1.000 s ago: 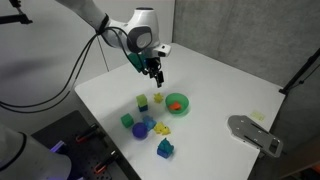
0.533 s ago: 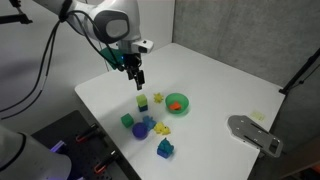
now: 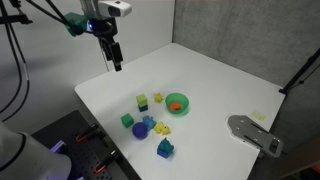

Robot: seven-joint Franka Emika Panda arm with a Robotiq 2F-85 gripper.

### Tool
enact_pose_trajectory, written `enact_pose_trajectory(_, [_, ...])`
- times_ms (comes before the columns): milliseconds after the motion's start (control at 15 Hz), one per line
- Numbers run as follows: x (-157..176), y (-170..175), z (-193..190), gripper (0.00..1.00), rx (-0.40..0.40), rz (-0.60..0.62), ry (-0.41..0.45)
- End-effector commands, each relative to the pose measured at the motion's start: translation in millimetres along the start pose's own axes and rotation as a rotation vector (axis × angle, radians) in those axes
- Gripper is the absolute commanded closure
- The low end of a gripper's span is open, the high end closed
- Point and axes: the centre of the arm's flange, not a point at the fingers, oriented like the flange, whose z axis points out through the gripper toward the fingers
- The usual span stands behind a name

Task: Put the orange toy in the bowl

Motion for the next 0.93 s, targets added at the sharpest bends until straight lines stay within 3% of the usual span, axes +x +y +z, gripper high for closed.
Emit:
enact_pose_trajectory(0, [-10.8,5.6,-39.3,0.00,0.037,-0.025,0.005])
enact_pose_trajectory(667, [-3.5,1.3,-45.2,0.00,0.061,-0.374,0.031])
enact_pose_trajectory(867, [-3.7,0.5,-43.6,0.00,0.058,-0.423,0.027])
